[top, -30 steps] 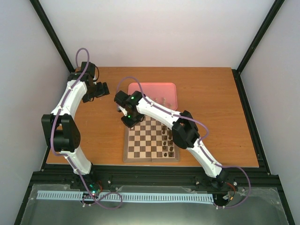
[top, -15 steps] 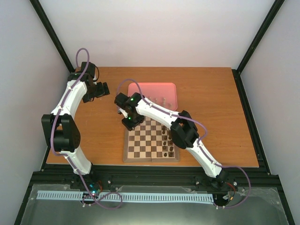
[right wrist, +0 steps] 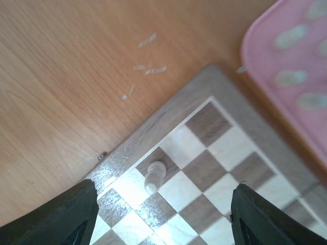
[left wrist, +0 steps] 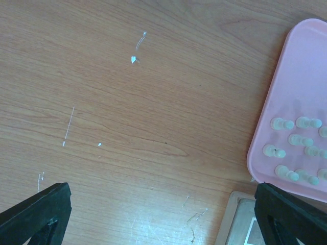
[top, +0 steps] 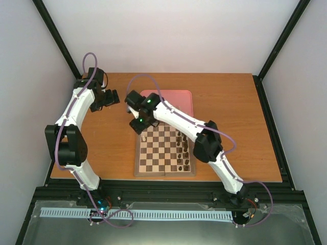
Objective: Set up the chess pieces on the board
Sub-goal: Place the chess piece on the chessboard, then pick up the chess piece from the storage box.
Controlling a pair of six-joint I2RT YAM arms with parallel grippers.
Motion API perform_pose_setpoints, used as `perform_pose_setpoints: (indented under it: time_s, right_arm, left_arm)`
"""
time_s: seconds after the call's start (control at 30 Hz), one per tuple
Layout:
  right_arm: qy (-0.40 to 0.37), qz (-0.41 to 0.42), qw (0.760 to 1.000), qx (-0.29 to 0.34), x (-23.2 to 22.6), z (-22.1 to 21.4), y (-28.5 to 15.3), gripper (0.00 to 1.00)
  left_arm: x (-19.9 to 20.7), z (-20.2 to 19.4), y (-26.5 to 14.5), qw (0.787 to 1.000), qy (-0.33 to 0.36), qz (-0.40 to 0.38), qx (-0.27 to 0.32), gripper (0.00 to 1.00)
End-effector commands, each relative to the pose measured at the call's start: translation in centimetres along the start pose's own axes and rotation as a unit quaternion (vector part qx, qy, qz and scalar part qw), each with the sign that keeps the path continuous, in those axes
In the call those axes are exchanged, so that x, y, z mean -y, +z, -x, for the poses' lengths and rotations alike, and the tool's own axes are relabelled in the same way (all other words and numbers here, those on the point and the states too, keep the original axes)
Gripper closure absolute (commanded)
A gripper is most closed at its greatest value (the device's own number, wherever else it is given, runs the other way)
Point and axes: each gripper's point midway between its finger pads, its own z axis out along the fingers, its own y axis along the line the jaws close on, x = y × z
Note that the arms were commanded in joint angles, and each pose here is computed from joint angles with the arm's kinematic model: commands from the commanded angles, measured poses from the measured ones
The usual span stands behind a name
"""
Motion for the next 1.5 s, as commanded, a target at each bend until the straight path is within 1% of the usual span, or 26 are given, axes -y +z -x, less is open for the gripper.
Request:
perform_pose_setpoints:
  time_s: [0.0, 0.2, 0.33, 0.47, 0.7, 0.83, 0.97, 1.2, 1.47]
  right_arm:
    - [0.047, -0.027, 0.994, 0.09, 4.1, 2.9, -7.9, 0.29]
    - [0.15, -0.089, 0.981, 0.09, 13.8, 1.5, -8.9, 0.37]
    - [0.212, -0.124, 0.967, 0.073, 20.2, -0.3, -8.4, 0.42]
    - [0.236, -0.131, 0.961, 0.055, 23.6, -1.6, -7.0, 0.44]
    - [0.236, -0.131, 0.962, 0.032, 25.0, -2.4, -4.1, 0.45]
    - [0.248, -0.113, 0.962, 0.017, 25.1, -2.9, -2.5, 0.52]
    - [0.249, -0.089, 0.964, 0.008, 24.2, -3.3, -2.1, 0.56]
    - [0.244, -0.061, 0.968, -0.027, 22.9, -5.4, -0.4, 0.58]
    - [0.246, -0.053, 0.967, -0.037, 22.7, -5.9, 0.7, 0.58]
  left_arm:
    - [0.6, 0.7, -1.7, 1.0, 0.008, -0.019, 0.023, 0.0]
    - [1.0, 0.9, -1.5, 0.999, 0.006, -0.027, 0.02, 0.0]
    - [1.1, 1.1, -1.4, 0.999, 0.007, -0.028, 0.02, 0.0]
    - [1.2, 0.9, -1.1, 0.999, 0.005, -0.032, 0.013, 0.0]
    - [0.9, 0.5, -0.6, 1.0, 0.005, -0.025, 0.007, 0.0]
    - [0.9, 0.3, -0.4, 1.0, 0.006, -0.024, 0.003, 0.0]
    - [0.7, 0.4, -0.4, 1.0, 0.007, -0.018, 0.004, 0.0]
    - [0.8, 0.2, 0.3, 1.0, 0.004, -0.022, -0.004, 0.0]
    - [0.8, 0.4, 0.4, 1.0, 0.004, -0.021, -0.003, 0.0]
